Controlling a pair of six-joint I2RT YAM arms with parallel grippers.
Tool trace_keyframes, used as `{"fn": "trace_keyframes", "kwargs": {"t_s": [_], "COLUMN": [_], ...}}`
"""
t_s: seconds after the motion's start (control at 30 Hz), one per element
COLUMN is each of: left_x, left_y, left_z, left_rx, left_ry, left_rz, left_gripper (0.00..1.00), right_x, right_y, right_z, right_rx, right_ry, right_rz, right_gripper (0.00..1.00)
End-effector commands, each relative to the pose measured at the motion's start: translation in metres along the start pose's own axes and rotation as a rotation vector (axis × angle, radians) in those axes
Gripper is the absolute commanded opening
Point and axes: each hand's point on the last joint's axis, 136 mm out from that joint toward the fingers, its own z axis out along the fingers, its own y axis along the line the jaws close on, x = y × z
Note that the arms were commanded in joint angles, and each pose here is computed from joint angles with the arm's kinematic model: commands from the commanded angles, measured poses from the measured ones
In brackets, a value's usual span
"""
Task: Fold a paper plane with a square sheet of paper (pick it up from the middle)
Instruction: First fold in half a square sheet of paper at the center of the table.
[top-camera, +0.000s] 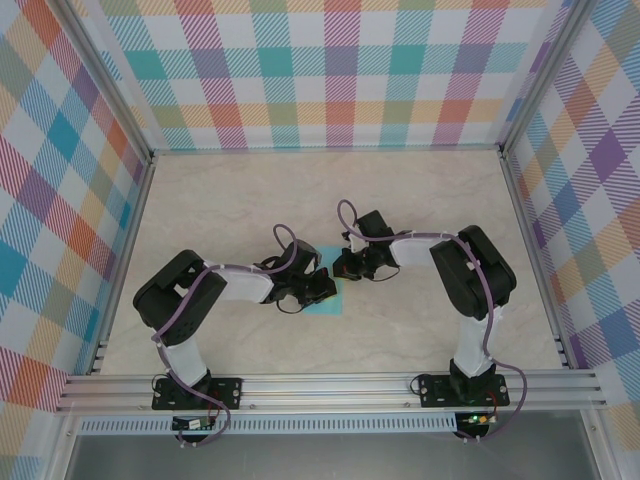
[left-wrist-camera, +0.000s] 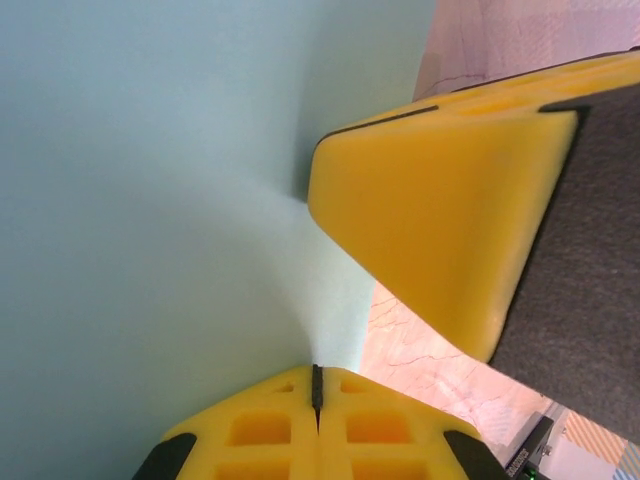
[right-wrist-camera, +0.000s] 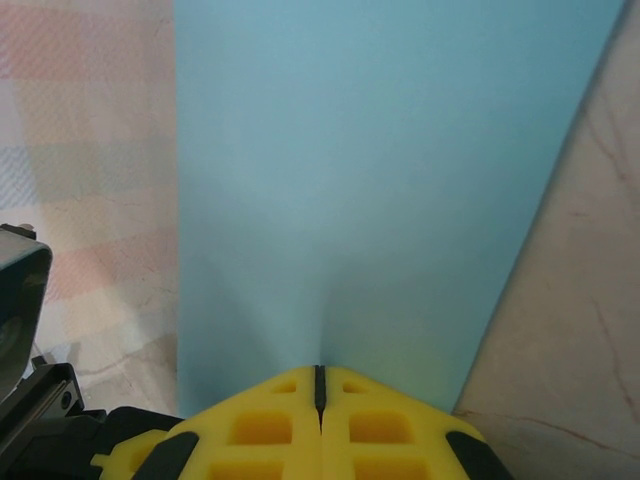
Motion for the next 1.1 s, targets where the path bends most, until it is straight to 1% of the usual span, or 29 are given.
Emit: {"fn": "trace_keyframes", "kwargs": {"t_s": [0.0,0.33,0.63,0.73,0.8,0.9,0.97,1.07], "left_x": [0.015,0.038,0.042,0.039,0.036,0.026,0.020,0.013], "left_y": [0.027,0.074,0.078,0.072,0.063,0.044,0.028,0.009], "left_z": [0.001,-0.001,-0.001,0.000,0.001,0.000,-0.001,-0.003], "left_rx": [-0.125,-0.280,-0.279,-0.258,-0.234,-0.184,-0.143,-0.090], "left_ry": [0.038,0.095,0.107,0.104,0.100,0.081,0.066,0.053], "left_rz": [-0.045,-0.115,-0.123,-0.112,-0.097,-0.065,-0.042,-0.002], "left_gripper": [0.00,0.00,0.00,0.00,0.00,0.00,0.00,0.00], "right_x": [-0.005,-0.054,-0.095,-0.104,-0.104,-0.091,-0.077,-0.056], "right_y": [-0.014,-0.039,-0.053,-0.042,-0.027,-0.007,0.002,0.004], "right_z": [0.002,-0.011,-0.018,-0.028,-0.037,-0.048,-0.048,-0.037], "right_rx": [-0.002,-0.001,0.078,0.063,0.023,-0.034,-0.069,-0.086], "right_ry": [-0.010,-0.100,-0.151,-0.174,-0.184,-0.179,-0.150,-0.089], "right_rz": [-0.009,0.076,0.121,0.102,0.082,0.045,0.031,0.025], "right_gripper": [0.00,0.00,0.00,0.00,0.00,0.00,0.00,0.00]}}
